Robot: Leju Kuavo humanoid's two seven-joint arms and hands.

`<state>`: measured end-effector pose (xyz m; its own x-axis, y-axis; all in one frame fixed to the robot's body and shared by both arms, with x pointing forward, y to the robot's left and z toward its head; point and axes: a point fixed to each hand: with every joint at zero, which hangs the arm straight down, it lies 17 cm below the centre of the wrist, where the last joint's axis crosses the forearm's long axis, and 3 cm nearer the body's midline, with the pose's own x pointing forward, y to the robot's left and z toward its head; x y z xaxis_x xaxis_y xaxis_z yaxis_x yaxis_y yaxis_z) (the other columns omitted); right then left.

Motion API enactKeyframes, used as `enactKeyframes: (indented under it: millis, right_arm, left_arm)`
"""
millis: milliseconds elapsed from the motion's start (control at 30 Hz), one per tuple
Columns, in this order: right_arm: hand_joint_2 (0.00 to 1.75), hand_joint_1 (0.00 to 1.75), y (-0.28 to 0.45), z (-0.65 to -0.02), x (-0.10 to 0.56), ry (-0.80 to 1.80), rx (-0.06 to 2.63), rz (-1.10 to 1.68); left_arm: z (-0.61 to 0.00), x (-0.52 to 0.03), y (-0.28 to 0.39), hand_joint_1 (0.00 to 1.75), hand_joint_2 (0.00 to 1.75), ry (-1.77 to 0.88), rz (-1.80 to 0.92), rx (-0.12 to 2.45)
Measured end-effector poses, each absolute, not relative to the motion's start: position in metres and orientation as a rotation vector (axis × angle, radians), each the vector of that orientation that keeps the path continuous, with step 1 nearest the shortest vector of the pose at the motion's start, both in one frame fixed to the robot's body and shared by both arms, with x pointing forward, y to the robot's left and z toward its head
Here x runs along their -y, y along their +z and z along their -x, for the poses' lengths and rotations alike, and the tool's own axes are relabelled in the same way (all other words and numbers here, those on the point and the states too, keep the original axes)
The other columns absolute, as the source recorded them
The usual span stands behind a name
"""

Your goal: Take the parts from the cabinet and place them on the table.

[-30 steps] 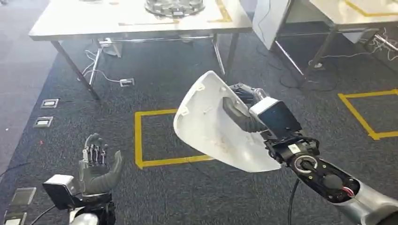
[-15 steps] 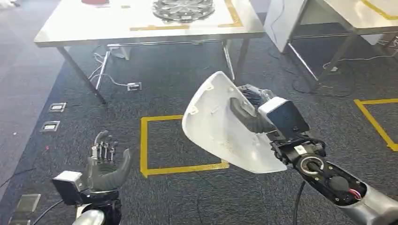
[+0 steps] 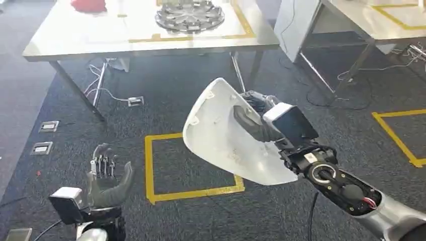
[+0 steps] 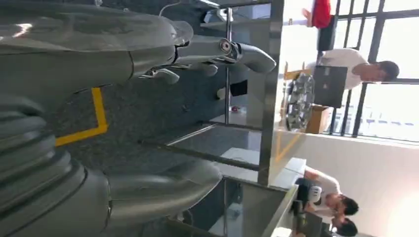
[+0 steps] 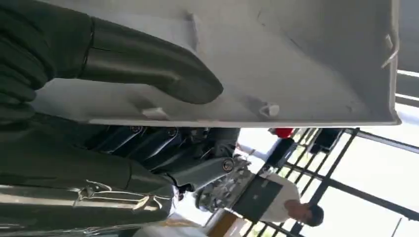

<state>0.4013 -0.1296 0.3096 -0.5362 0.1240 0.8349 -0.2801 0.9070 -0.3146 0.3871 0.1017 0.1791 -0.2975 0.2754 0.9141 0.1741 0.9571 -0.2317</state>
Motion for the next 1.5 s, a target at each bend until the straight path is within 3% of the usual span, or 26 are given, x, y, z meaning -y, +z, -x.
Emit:
enactKeyframes:
  millis: [1500]
  right_arm:
    - [1.75,1.75,0.305,-0.399,0.155,0.449,2.099,-0.025]
  left_arm:
    - [-0.388,-0.095,0.182,0.0,1.75,0.079,0.348,1.884]
